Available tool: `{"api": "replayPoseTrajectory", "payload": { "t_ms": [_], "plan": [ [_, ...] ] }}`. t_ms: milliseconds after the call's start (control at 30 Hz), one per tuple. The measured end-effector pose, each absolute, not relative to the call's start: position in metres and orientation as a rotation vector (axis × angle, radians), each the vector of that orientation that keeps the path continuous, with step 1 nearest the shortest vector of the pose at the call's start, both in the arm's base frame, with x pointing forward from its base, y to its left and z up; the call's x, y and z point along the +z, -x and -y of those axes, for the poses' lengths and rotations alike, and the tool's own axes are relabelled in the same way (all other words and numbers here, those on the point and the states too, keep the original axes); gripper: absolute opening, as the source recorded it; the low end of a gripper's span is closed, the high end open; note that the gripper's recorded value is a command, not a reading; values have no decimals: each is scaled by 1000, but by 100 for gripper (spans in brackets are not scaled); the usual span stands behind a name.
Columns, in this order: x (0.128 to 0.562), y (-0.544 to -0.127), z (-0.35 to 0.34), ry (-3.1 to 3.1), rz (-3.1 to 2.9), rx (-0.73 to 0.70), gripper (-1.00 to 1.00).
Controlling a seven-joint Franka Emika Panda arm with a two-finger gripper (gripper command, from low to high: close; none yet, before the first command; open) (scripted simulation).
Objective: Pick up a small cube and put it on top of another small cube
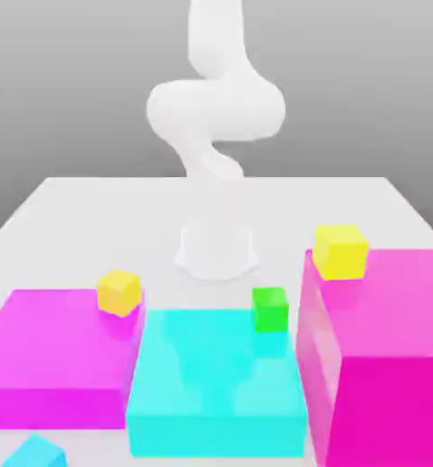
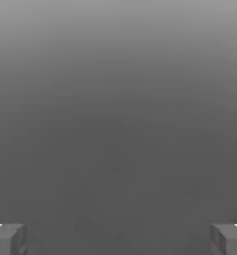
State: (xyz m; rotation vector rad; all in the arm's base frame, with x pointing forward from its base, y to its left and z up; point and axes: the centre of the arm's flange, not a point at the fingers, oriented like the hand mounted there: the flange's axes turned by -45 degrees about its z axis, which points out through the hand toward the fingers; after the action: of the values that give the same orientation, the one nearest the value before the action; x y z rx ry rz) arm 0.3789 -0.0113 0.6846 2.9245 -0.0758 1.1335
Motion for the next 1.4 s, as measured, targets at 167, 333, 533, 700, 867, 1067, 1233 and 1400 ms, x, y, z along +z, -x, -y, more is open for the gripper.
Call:
{"api": "replayPoseTrajectory", "payload": {
  "t_ms": [167, 333, 533, 700, 867, 1067, 1233, 1400],
  "plan": [
    [623, -439, 40, -2968, 190, 945, 0],
    [553, -484, 74, -3001, 303, 763, 0],
    [458, -521, 118, -3028, 440, 543, 0],
    [372, -533, 160, -3038, 571, 359, 0],
    [282, -531, 189, -3046, 673, 175, 0],
    [177, -517, 215, -3043, 778, 8, 0],
    [136, -515, 216, -3042, 783, 1, -100],
    [135, -515, 216, -3043, 783, 1, -100]
  ]
}}
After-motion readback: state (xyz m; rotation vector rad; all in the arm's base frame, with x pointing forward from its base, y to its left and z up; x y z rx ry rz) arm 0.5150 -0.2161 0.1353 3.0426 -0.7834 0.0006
